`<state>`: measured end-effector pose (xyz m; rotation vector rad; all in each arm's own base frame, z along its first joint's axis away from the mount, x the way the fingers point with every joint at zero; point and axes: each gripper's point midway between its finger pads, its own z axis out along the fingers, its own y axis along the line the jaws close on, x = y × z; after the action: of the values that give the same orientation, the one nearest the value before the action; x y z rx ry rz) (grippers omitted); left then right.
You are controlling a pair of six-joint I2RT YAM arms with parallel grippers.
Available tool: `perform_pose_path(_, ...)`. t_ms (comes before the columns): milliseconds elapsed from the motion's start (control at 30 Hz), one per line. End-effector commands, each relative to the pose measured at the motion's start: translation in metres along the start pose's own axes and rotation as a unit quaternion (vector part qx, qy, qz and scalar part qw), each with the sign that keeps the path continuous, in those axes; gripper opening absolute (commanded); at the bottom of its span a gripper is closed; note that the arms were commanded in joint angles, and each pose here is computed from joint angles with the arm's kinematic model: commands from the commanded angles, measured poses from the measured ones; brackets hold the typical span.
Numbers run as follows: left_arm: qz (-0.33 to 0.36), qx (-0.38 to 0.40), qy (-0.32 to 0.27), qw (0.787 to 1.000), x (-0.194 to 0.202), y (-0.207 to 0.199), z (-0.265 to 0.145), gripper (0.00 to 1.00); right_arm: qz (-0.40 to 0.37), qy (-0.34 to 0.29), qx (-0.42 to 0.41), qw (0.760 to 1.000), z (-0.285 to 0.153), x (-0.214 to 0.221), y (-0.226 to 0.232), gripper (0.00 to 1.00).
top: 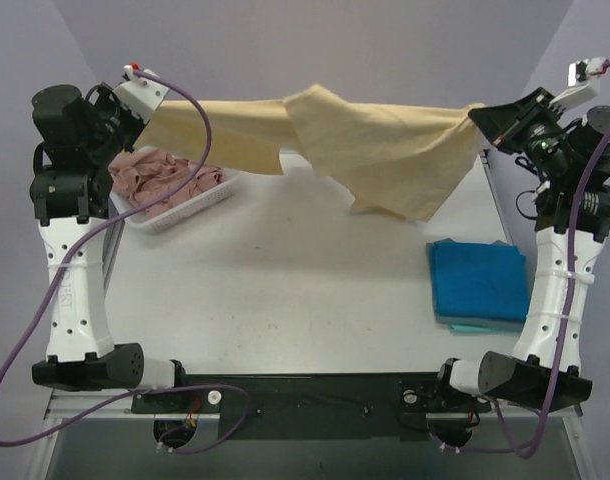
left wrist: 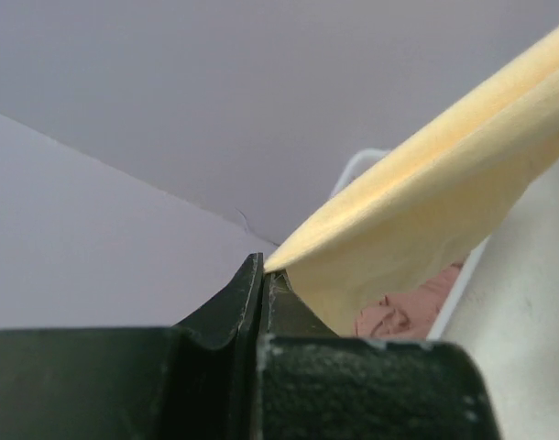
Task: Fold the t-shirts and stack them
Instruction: Flatten out the tshirt
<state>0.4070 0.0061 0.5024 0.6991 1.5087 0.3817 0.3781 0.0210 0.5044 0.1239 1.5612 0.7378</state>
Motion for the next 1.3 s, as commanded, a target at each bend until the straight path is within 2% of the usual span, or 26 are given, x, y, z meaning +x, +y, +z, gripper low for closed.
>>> perform_pose_path(0,0.012,0.035,0.129,0.991,0.076,-0.025,-0.023,0.0,0.038,0.028,0.017,0.999,-0.022,0.044,-0.015,0.0)
perform_pose_path(33,0.015,0.042,0.129,0.991,0.076,-0.031,-0.034,0.0,0.048,0.04,0.021,0.998,-0.026,0.056,-0.018,0.0)
perform_pose_path(67,0.015,0.076,0.157,0.985,0.099,-0.053,-0.037,0.0,0.074,0.069,0.034,0.994,-0.036,0.085,-0.025,0.0)
perform_pose_path(100,0.018,0.08,0.16,0.984,0.101,-0.058,-0.049,0.0,0.077,0.084,0.04,0.993,-0.042,0.099,-0.028,0.0)
perform_pose_path(133,0.014,0.107,0.191,0.976,0.127,-0.08,-0.054,0.0,0.095,0.109,0.057,0.988,-0.055,0.129,-0.036,0.0)
perform_pose_path(167,0.015,0.114,0.202,0.973,0.133,-0.088,-0.065,0.0,0.096,0.126,0.068,0.985,-0.062,0.147,-0.042,0.0)
perform_pose_path(233,-0.001,0.178,0.266,0.947,0.184,-0.135,-0.083,0.0,0.119,0.162,0.108,0.974,-0.082,0.191,-0.059,0.0)
perform_pose_path(333,-0.014,0.24,0.325,0.915,0.231,-0.181,-0.106,0.0,0.154,0.233,0.157,0.947,-0.107,0.267,-0.082,0.0)
perform_pose_path(367,-0.027,0.258,0.346,0.902,0.248,-0.199,-0.114,0.0,0.16,0.247,0.164,0.942,-0.111,0.28,-0.085,0.0)
perform_pose_path(567,-0.066,0.334,0.408,0.847,0.302,-0.265,-0.15,0.0,0.179,0.367,0.208,0.889,-0.132,0.377,-0.092,0.0)
perform_pose_path(633,-0.064,0.336,0.422,0.84,0.315,-0.275,-0.156,0.0,0.162,0.389,0.201,0.884,-0.124,0.391,-0.088,0.0)
perform_pose_path(667,-0.061,0.33,0.42,0.843,0.319,-0.276,-0.154,0.0,0.153,0.405,0.198,0.879,-0.119,0.398,-0.087,0.0)
perform_pose_path(700,-0.06,0.327,0.426,0.842,0.324,-0.278,-0.156,0.0,0.134,0.393,0.2,0.887,-0.106,0.389,-0.09,0.0)
perform_pose_path(733,-0.057,0.319,0.42,0.848,0.326,-0.277,-0.15,0.0,0.125,0.411,0.206,0.879,-0.098,0.396,-0.095,0.0)
perform_pose_path(767,-0.059,0.317,0.417,0.85,0.327,-0.279,-0.148,0.0,0.103,0.392,0.203,0.891,-0.078,0.379,-0.096,0.0)
perform_pose_path(800,-0.062,0.311,0.41,0.855,0.326,-0.278,-0.144,0.0,0.094,0.417,0.212,0.879,-0.069,0.392,-0.105,0.0)
perform_pose_path(833,-0.064,0.306,0.404,0.86,0.325,-0.278,-0.139,0.0,0.078,0.401,0.205,0.889,-0.045,0.374,-0.103,0.0)
perform_pose_path(867,-0.068,0.305,0.397,0.863,0.323,-0.279,-0.136,0.0,0.072,0.432,0.209,0.875,-0.035,0.391,-0.112,0.0)
perform_pose_path(900,-0.069,0.302,0.393,0.866,0.322,-0.28,-0.134,0.0,0.061,0.419,0.2,0.884,-0.012,0.375,-0.108,0.0)
perform_pose_path(967,-0.073,0.299,0.385,0.87,0.318,-0.28,-0.13,0.0,0.056,0.459,0.205,0.863,0.016,0.397,-0.121,0.08)
perform_pose_path(1033,-0.079,0.3,0.381,0.871,0.315,-0.281,-0.129,0.0,0.034,0.475,0.201,0.856,0.041,0.396,-0.125,0.22)
perform_pose_path(1067,-0.081,0.301,0.379,0.871,0.313,-0.283,-0.13,0.0,0.028,0.483,0.207,0.85,0.045,0.398,-0.128,0.4)
perform_pose_path(1133,-0.086,0.302,0.381,0.87,0.312,-0.284,-0.132,0.0,-0.007,0.496,0.217,0.841,0.051,0.387,-0.127,0.52)
perform_pose_path(1200,-0.087,0.303,0.382,0.869,0.312,-0.285,-0.134,0.0,-0.041,0.496,0.225,0.838,0.039,0.378,-0.124,0.59)
perform_pose_path(1267,-0.089,0.302,0.384,0.868,0.313,-0.286,-0.135,0.0,-0.06,0.492,0.238,0.835,0.017,0.372,-0.121,0.62)
